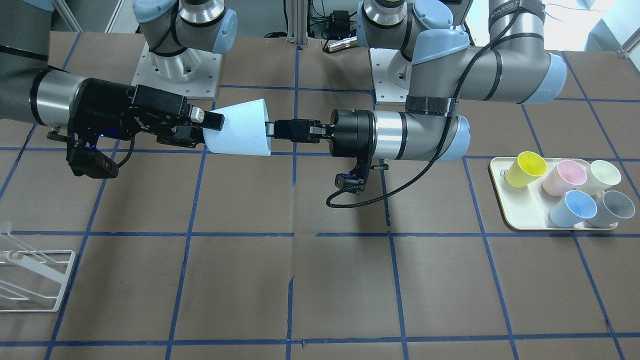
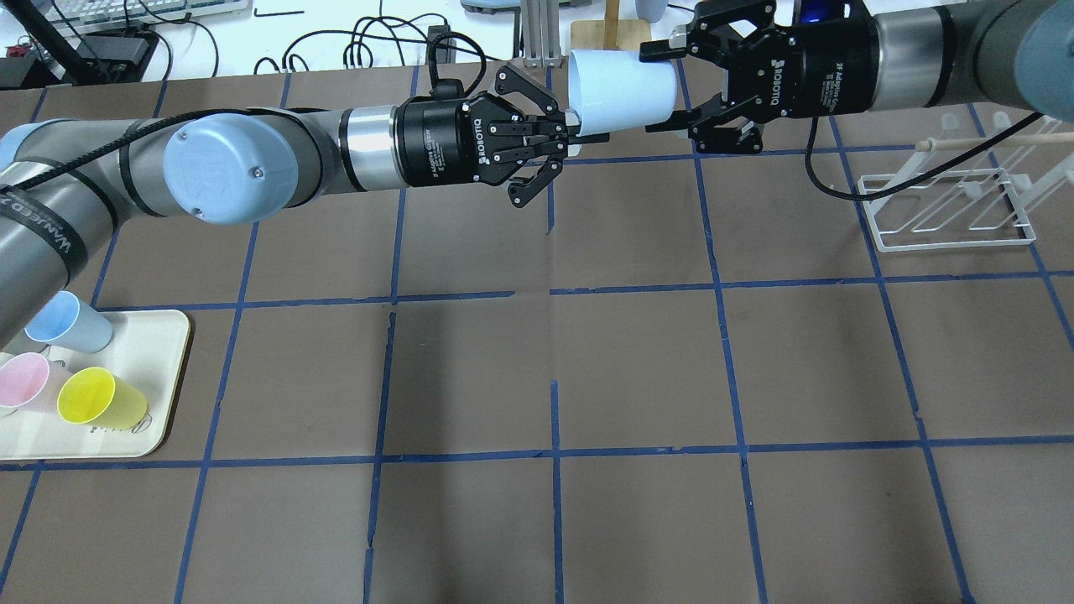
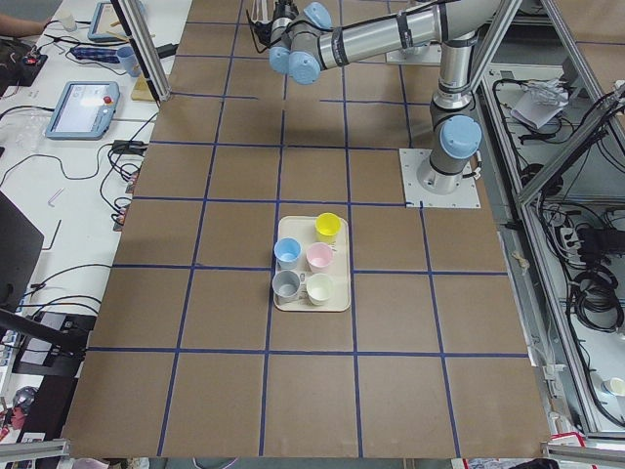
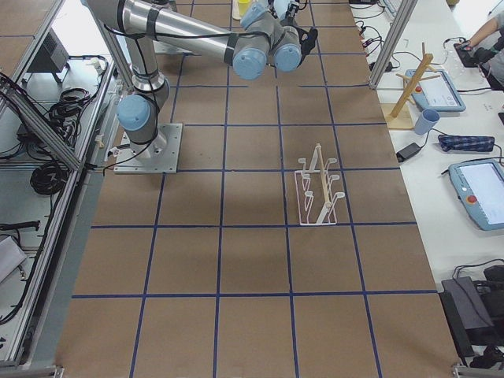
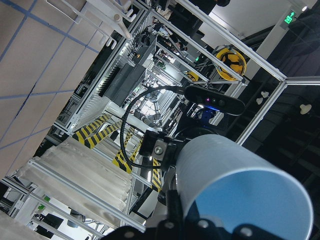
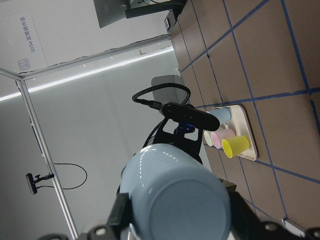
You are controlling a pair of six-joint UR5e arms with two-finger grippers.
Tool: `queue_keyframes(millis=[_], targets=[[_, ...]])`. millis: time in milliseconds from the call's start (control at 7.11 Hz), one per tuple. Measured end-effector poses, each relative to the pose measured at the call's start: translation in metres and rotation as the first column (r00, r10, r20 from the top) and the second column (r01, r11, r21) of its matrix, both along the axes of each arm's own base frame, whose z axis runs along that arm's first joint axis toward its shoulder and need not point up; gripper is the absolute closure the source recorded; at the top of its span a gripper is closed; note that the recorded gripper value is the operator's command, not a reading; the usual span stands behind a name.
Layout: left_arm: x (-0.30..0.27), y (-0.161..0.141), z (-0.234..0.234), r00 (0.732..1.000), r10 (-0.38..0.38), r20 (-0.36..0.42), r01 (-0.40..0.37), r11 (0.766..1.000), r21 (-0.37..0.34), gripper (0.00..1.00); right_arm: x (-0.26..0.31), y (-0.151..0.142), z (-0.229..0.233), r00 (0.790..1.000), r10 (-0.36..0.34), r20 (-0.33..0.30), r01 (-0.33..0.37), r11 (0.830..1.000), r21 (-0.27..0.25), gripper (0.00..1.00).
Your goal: Transfer IKEA cup to right arm and place on rack
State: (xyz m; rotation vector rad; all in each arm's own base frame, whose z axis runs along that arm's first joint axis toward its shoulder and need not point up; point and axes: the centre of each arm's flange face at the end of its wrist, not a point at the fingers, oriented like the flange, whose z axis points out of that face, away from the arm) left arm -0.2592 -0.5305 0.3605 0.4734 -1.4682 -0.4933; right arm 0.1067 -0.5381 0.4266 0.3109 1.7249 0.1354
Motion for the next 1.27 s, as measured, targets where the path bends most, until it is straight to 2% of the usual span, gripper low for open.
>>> queue_keyframes(millis=[141, 281, 422, 563, 985, 1267], targets=[[0.0, 0.0, 0.0, 1.0, 0.0, 0.0, 0.0, 1.0, 0.0, 1.0, -0.001, 0.0, 0.001, 1.0, -0.002, 0.0, 0.002, 1.0, -0.001, 0.53], [0.0, 0.0, 0.0, 1.0, 0.0, -0.001, 0.0, 1.0, 0.001, 0.46, -0.003, 0.0, 0.001, 1.0, -0.005, -0.001, 0.005, 1.0, -0.003, 0.53], [0.0, -0.001, -0.002, 1.0, 0.001, -0.001, -0.001, 1.0, 0.005, 0.18, -0.004, -0.001, 0.002, 1.0, -0.008, -0.001, 0.008, 1.0, -0.005, 0.53], [0.0, -0.001, -0.004, 1.0, 0.003, -0.002, -0.003, 1.0, 0.012, 0.0, -0.005, -0.001, 0.003, 1.0, -0.009, -0.002, 0.009, 1.0, -0.006, 0.53], [0.002, 0.0, 0.0, 1.0, 0.005, -0.003, -0.005, 1.0, 0.029, 0.0, -0.007, -0.001, 0.005, 1.0, -0.011, -0.005, 0.011, 1.0, -0.01, 0.68], [0.014, -0.001, 0.004, 1.0, -0.001, 0.023, -0.001, 0.998, 0.057, 0.0, -0.008, -0.001, 0.007, 1.0, -0.011, -0.009, 0.011, 1.0, -0.014, 0.7]])
